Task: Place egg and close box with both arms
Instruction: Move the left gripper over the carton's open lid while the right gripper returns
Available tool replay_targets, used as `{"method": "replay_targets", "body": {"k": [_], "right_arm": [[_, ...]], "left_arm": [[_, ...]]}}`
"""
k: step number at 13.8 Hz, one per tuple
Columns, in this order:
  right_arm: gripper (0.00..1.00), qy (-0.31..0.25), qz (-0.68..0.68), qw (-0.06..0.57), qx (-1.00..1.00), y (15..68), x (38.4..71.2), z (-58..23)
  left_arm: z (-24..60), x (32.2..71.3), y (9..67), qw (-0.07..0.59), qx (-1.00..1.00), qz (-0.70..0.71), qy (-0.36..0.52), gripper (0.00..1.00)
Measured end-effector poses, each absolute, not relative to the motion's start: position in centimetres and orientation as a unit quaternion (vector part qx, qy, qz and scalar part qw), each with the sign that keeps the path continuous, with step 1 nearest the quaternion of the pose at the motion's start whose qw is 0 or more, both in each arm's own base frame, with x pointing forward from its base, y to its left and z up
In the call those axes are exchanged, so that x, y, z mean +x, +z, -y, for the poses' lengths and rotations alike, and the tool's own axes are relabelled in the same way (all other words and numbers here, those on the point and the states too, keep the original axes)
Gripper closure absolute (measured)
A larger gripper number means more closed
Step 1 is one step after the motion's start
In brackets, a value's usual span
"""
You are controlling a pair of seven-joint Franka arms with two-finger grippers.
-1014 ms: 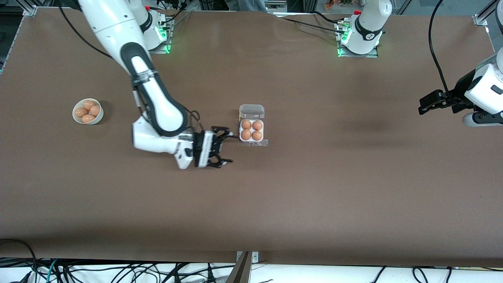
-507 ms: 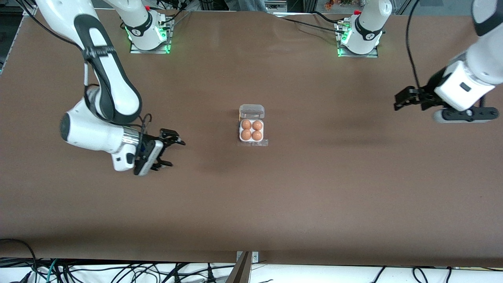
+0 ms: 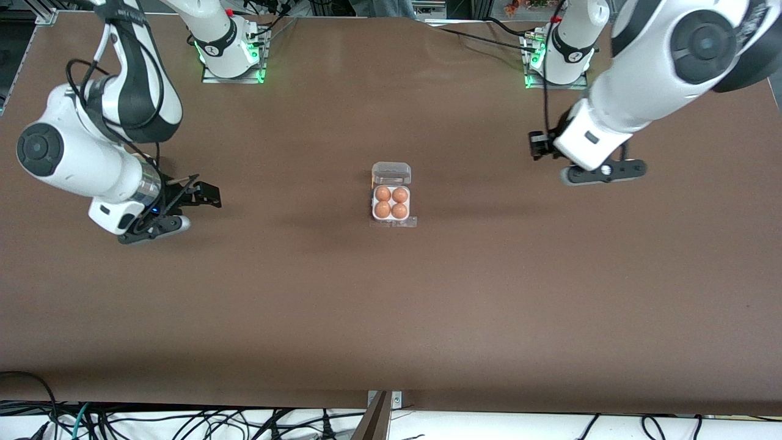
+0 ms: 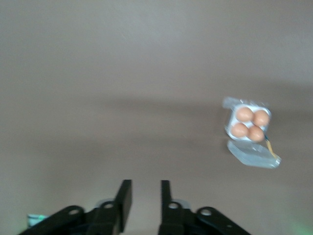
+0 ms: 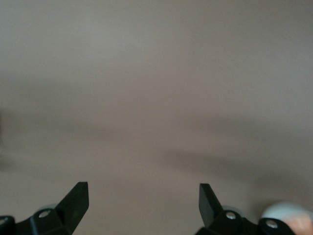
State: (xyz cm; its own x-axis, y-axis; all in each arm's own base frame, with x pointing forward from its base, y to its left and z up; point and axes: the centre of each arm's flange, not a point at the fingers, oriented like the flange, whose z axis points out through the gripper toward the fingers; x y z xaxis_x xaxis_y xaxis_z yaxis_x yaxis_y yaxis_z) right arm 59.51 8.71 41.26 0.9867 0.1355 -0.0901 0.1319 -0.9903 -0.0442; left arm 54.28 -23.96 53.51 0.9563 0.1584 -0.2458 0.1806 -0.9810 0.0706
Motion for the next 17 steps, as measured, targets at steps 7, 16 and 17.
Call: {"method": "replay_targets", "body": {"k": [7,16,17], "right_arm": [[0.0,-0.003,-0.018,-0.022,-1.0,51.3,56.9,-2.1],[0.0,-0.011,-0.058,-0.013,-0.998,60.5,55.5,0.5],[0.0,-0.01,-0.057,-0.013,-0.998,60.4,55.6,0.4]], "left_arm": [[36.0,51.5,44.1,0.042,0.965,-0.112,-0.235,0.98],[46.4,47.3,31.2,0.005,0.942,-0.071,-0.329,0.99],[46.5,47.4,30.5,0.005,0.941,-0.072,-0.331,0.99]]}}
